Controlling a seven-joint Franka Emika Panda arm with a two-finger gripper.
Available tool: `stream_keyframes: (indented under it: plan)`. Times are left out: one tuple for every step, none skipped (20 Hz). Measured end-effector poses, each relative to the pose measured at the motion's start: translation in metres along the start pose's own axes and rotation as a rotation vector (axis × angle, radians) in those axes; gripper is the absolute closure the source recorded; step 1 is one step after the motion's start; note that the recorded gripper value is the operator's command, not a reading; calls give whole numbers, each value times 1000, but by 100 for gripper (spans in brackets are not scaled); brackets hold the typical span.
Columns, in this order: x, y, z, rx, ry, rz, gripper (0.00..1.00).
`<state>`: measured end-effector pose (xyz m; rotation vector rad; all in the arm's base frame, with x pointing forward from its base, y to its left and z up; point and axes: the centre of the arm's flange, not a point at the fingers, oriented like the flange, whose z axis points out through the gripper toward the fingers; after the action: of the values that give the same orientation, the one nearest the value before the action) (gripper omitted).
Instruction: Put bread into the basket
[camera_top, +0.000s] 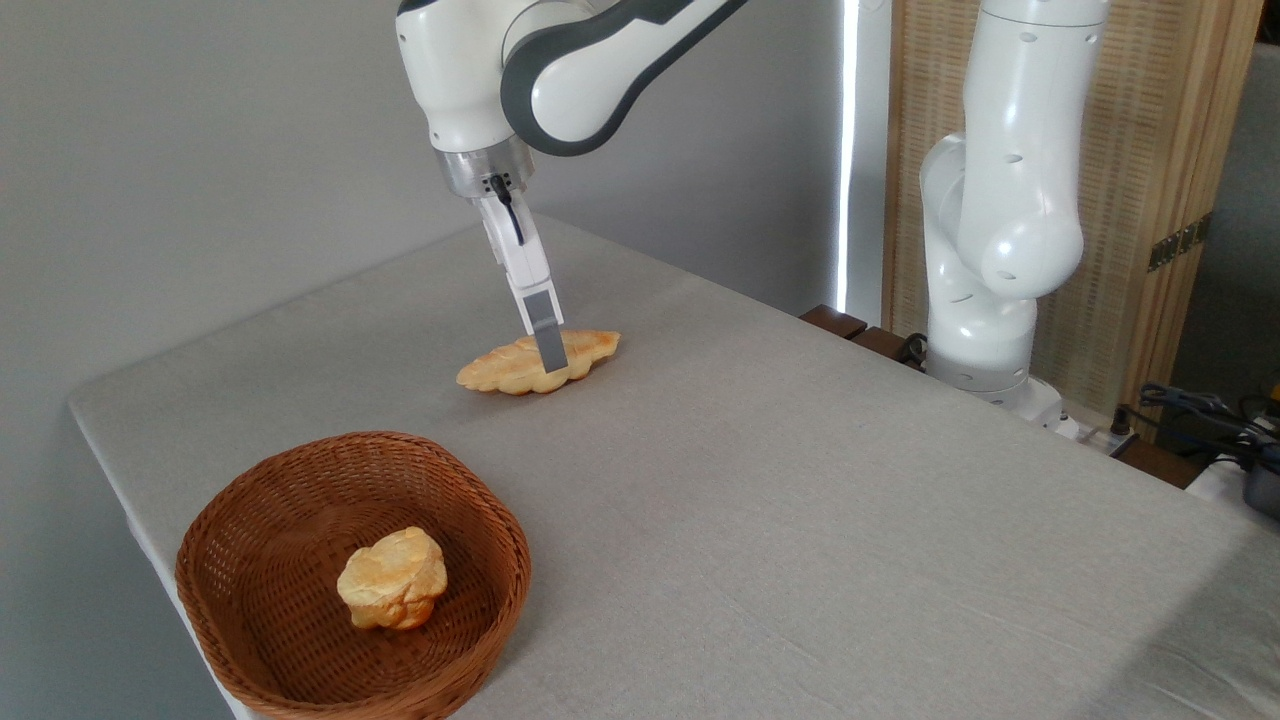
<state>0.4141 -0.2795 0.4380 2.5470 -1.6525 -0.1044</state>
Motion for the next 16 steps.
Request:
stream_keyframes:
  plan:
    - [0,1,2,-3,1,0,0]
    - [1,2,3,-4,4,1,0]
    - [2,3,5,-3,6,3,0]
    - [2,4,8,-3,6,5,0]
    - [3,5,12,-3,5,6,0]
    - [3,5,15,-5,1,7,0]
    - [3,5,19,-6,-2,7,0]
    - [4,4,21,-6,-3,6,0]
    - [5,3,23,-5,-3,6,0]
    - [6,3,25,-5,-4,5,0]
    - [6,2,27,-5,-6,5,0]
    - [7,2,29,-6,-7,5,1]
    - [8,2,30,-5,-7,6,17]
    - [8,1,31,-5,-6,6,42]
    - [8,1,31,-4,-6,5,60]
    - [8,1,31,-5,-6,4,61]
